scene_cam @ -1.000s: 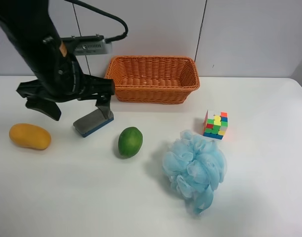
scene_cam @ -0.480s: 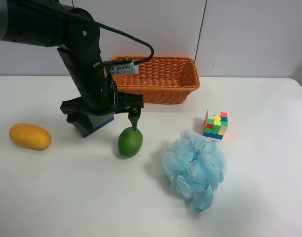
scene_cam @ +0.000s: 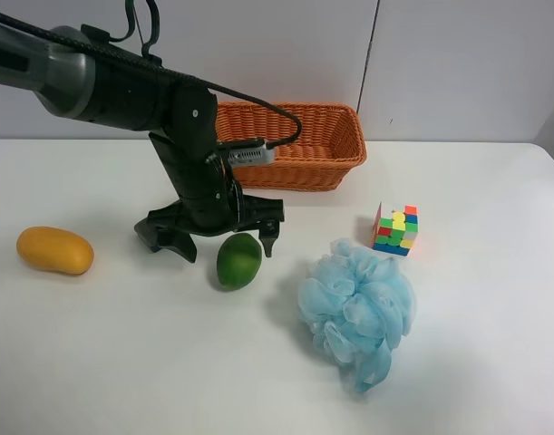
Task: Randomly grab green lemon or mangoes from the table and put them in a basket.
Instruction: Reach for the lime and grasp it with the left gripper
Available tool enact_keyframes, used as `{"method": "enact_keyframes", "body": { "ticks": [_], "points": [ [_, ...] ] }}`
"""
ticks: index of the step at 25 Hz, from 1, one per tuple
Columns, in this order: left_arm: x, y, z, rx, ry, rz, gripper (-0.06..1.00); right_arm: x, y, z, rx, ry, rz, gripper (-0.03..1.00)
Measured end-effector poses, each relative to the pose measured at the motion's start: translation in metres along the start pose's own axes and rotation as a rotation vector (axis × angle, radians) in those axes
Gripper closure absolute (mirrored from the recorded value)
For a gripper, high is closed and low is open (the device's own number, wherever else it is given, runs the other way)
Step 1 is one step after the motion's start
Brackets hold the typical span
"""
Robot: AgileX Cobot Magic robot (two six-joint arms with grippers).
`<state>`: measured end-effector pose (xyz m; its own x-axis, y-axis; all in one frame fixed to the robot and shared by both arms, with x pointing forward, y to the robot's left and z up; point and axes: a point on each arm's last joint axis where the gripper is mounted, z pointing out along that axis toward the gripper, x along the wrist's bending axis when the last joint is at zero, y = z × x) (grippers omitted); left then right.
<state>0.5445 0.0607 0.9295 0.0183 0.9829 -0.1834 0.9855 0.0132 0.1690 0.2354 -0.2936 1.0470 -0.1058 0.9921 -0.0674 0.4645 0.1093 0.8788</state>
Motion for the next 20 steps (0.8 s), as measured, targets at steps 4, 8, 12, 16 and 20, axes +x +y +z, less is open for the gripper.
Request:
{"method": "enact_keyframes", "body": {
  "ticks": [4, 8, 12, 16, 20],
  "points": [
    [0.0, 0.001, 0.016, -0.003, 0.0, -0.002, -0.05, 0.0, 0.0, 0.0, 0.0, 0.0, 0.0, -0.02],
    [0.0, 0.002, 0.028, -0.005, 0.0, -0.003, -0.05, 0.0, 0.0, 0.0, 0.0, 0.0, 0.0, -0.02],
    [0.001, 0.002, 0.035, -0.006, 0.001, -0.004, -0.05, 0.0, 0.0, 0.0, 0.0, 0.0, 0.0, -0.02],
    [0.001, 0.002, 0.036, -0.005, 0.002, -0.004, 0.03, 0.0, 0.0, 0.0, 0.0, 0.0, 0.0, -0.02],
    [0.001, 0.002, 0.036, -0.005, 0.002, -0.004, 0.31, 0.0, 0.0, 0.0, 0.0, 0.0, 0.0, -0.02]
  ]
}}
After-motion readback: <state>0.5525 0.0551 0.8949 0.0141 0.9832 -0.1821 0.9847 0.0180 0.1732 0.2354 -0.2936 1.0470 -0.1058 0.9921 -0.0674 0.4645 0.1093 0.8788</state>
